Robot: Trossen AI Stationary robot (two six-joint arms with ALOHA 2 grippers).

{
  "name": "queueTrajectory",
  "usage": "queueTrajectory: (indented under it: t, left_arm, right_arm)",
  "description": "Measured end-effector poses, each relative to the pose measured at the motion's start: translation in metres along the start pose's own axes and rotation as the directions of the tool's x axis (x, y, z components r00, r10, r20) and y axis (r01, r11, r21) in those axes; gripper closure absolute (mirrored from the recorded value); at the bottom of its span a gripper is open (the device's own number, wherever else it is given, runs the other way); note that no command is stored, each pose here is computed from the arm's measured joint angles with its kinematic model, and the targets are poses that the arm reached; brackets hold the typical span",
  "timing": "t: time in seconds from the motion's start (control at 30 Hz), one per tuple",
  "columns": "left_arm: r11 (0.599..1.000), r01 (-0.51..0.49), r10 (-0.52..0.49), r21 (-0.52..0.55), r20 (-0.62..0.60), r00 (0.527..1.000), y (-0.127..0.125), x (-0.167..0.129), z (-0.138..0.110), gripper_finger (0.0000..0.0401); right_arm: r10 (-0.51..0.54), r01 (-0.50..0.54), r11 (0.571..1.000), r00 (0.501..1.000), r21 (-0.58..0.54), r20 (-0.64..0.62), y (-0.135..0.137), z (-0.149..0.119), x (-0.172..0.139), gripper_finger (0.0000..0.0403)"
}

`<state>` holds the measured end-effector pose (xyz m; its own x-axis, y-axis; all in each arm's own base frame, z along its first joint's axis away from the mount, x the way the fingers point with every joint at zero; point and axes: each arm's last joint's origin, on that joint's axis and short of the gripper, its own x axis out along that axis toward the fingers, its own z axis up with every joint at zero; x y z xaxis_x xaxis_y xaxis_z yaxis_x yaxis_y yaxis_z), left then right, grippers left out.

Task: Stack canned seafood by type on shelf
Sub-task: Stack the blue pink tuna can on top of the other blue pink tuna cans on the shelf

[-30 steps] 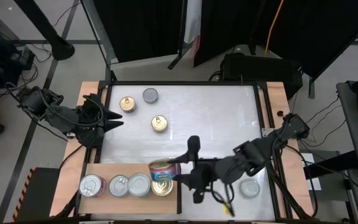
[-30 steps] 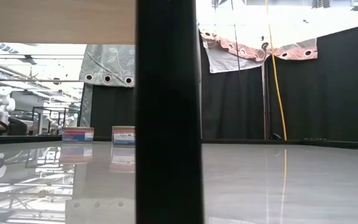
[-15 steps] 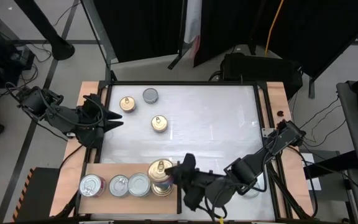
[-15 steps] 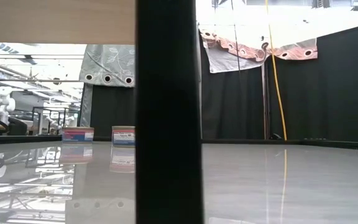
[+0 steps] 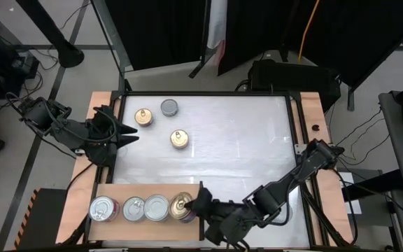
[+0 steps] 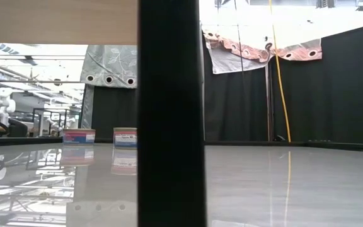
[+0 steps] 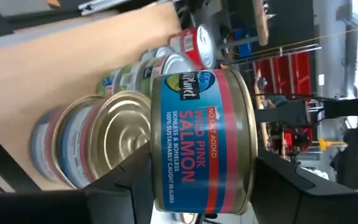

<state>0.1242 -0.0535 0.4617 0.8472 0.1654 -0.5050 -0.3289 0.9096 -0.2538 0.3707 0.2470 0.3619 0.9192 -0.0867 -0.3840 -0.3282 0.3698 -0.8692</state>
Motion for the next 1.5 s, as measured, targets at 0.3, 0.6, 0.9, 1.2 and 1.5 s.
queueTrajectory:
  t: [0.3, 0.6, 0.9, 1.2, 1.5]
  left_arm:
    - [1.0, -0.002, 0.002, 0.0, 0.002, 1.0, 0.0, 0.0, 0.0, 0.0269]
    - [1.0, -0.004, 0.004, 0.001, -0.001, 1.0, 0.0, 0.0, 0.0, 0.0269]
    - [1.0, -0.006, 0.006, 0.007, -0.021, 1.0, 0.001, 0.0, -0.002, 0.0269]
    - [1.0, 0.004, -0.004, 0.008, -0.039, 0.999, 0.001, 0.0, -0.003, 0.0269]
    - [1.0, 0.004, -0.004, 0.007, -0.037, 0.999, 0.001, 0.0, -0.003, 0.0269]
  right_arm:
    - [0.059, -0.058, 0.997, 0.998, 0.042, -0.013, -0.001, -0.01, 0.008, 0.019]
    - [0.145, -0.172, 0.954, 0.982, 0.245, 0.124, -0.006, -0.014, 0.016, 0.0122]
    - [0.177, -0.264, 0.877, 0.954, 0.401, 0.242, -0.015, -0.017, 0.022, 0.0069]
    - [0.184, -0.286, 0.842, 0.949, 0.456, 0.255, -0.021, -0.023, 0.023, 0.0067]
    - [0.15, -0.236, 0.854, 0.965, 0.464, 0.215, -0.028, -0.028, 0.02, 0.0067]
